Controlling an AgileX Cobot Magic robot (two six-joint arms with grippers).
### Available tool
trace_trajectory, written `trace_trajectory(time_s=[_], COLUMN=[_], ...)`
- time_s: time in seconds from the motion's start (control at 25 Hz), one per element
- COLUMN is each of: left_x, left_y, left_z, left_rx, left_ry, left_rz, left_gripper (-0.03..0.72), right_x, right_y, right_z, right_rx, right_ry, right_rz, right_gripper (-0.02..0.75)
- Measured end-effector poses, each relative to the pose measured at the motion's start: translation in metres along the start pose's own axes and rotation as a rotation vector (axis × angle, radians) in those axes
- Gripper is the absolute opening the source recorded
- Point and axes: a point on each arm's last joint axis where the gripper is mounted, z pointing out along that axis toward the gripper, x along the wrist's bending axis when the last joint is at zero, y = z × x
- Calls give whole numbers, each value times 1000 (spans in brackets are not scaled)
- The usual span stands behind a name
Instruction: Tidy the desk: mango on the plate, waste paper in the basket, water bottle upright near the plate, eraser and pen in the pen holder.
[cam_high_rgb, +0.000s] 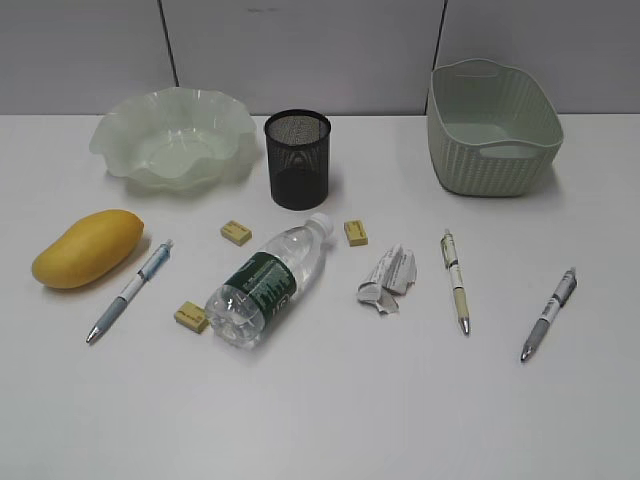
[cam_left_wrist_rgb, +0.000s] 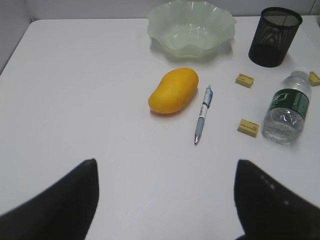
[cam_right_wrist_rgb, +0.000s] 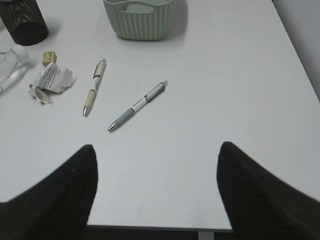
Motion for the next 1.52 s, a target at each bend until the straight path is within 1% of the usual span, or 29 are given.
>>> trace_trajectory(time_s=[0.6, 0.84, 0.96, 1.08, 1.24, 1.52], left_x=[0, 0, -1, -3, -5, -3], left_y=[0, 0, 1, 11, 35, 71], left_z=[0, 0, 0, 6, 20, 70], left_rx=[-1, -2, -2, 8, 19, 153], left_ry=[0, -3, -12, -31, -51, -47], left_rz=[0, -2, -7, -22, -49, -87], left_gripper=[623, 580, 574, 572, 571, 571], right_x=[0, 0, 0, 0, 0, 0], right_y=[0, 0, 0, 0, 0, 0], right_z=[0, 0, 0, 0, 0, 0], right_rx=[0, 0, 0, 0, 0, 0], right_ry=[0, 0, 0, 0, 0, 0], right_rz=[0, 0, 0, 0, 0, 0], right_gripper=[585, 585, 585, 585, 585, 585])
